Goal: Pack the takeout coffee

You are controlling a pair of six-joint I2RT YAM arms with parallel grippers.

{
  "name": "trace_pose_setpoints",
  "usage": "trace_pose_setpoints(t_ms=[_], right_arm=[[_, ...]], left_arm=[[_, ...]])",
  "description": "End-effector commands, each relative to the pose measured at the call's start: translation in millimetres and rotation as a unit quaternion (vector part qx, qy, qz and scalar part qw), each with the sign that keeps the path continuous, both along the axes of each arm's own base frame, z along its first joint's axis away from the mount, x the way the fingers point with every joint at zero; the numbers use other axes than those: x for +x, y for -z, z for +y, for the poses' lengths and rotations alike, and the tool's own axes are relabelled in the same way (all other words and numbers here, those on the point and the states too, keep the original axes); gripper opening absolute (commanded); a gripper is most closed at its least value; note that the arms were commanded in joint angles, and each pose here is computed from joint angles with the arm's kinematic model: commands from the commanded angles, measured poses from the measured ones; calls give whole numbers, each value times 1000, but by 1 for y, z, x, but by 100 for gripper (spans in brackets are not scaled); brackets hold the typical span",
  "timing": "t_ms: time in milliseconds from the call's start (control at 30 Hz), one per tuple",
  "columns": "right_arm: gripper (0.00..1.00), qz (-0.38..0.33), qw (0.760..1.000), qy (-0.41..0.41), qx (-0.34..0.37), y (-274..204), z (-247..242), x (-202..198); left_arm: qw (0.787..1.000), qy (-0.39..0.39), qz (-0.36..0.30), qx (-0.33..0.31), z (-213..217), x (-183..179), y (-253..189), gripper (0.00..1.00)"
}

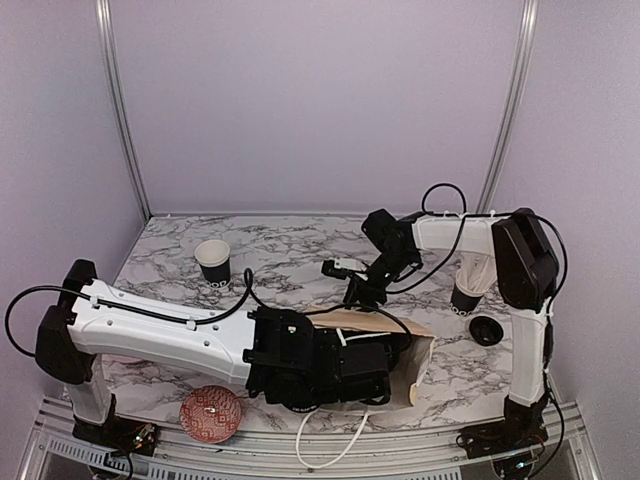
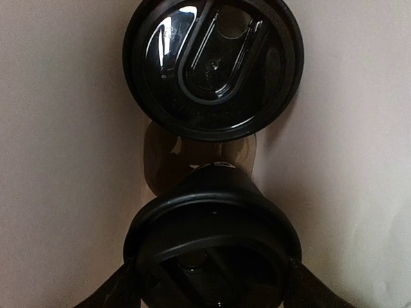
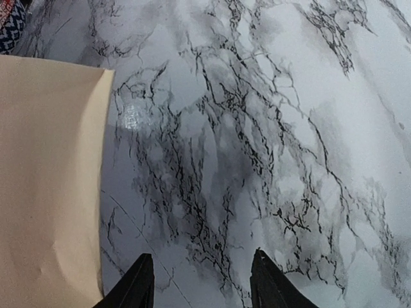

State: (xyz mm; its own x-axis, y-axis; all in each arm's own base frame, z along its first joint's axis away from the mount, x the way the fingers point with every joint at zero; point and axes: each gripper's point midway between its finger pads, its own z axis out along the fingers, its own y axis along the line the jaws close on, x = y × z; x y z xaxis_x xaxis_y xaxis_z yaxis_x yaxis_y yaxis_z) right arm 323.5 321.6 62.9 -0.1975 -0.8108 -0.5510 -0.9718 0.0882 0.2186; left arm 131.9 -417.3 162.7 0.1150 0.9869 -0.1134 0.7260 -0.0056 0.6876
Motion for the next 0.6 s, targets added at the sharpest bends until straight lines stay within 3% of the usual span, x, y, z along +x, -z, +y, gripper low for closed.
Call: trace_pose_setpoints(t_ms=[0, 567], right_arm=[[49, 15, 999, -33, 34, -3, 15, -13], [49, 47, 995, -64, 63, 8, 19, -30]], left_arm=[[998, -4, -26, -59, -5, 9, -28, 56], [992, -9, -14, -126, 7, 24, -21, 57]])
